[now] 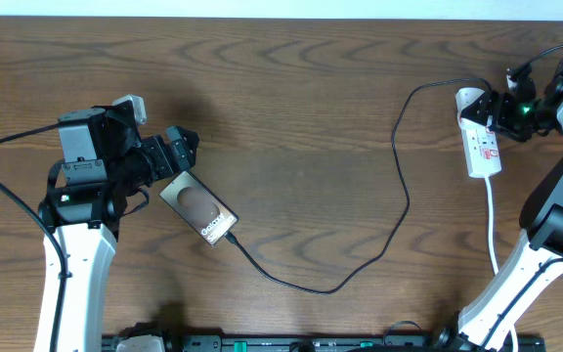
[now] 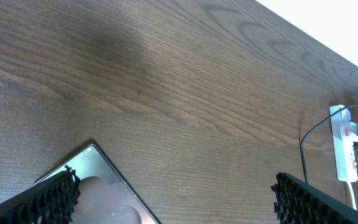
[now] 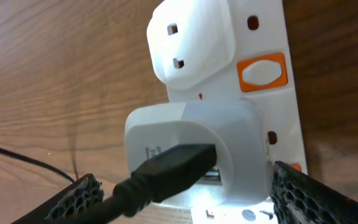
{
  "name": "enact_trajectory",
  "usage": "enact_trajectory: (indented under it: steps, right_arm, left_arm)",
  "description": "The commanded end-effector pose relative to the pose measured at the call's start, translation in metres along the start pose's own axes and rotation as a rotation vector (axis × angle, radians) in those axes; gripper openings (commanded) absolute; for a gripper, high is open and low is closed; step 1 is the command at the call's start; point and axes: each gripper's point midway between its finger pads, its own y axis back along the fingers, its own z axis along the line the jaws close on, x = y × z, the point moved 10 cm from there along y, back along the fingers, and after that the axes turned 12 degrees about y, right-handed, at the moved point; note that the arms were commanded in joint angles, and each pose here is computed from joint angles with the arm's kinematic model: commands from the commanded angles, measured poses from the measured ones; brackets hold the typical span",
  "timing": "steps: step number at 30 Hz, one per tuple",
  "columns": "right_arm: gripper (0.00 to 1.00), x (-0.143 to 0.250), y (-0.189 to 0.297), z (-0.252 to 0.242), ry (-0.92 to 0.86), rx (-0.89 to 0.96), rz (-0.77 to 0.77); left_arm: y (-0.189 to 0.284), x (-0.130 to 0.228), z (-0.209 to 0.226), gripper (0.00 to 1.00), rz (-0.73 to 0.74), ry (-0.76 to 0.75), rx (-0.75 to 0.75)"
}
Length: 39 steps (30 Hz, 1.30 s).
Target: Plug charger to phone and switch on socket
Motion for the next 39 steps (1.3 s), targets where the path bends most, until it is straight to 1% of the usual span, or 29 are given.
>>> enact_trajectory:
  steps: [1, 10, 15, 24, 33, 39]
  right_arm:
    - [0.84, 0.014, -0.026, 0.009, -0.045, -0.087, 0.054]
    - [0.83, 0.022, -0.033, 0.011, -0.058, -0.097, 0.081]
    - [0.81, 0.021, -0.03, 0.005, -0.058, -0.035, 0.089]
    - [0.82, 0.005, 0.01, 0.006, -0.039, 0.081, 0.023]
    - [0.83, 0.003, 0.015, 0.01, -0.033, 0.082, 0.015]
    - [0.83, 0.002, 0.015, 0.013, -0.03, 0.035, -0.004]
  left_arm:
    - [0.002, -0.004, -0.003, 0.98, -0.015, -0.024, -0.005]
    - [0.002, -0.004, -0.003, 0.98, -0.014, -0.024, -0.005]
    - [0.002, -0.004, -0.003, 0.98, -0.014, -0.024, -0.005]
    - [0.002, -0.004, -0.003, 0.98, -0.014, -0.024, -0.005]
    - [0.002, -0.004, -0.003, 0.98, -0.01, -0.022, -0.007]
    - [0.002, -0.004, -0.003, 0.98, -0.011, -0.022, -0.007]
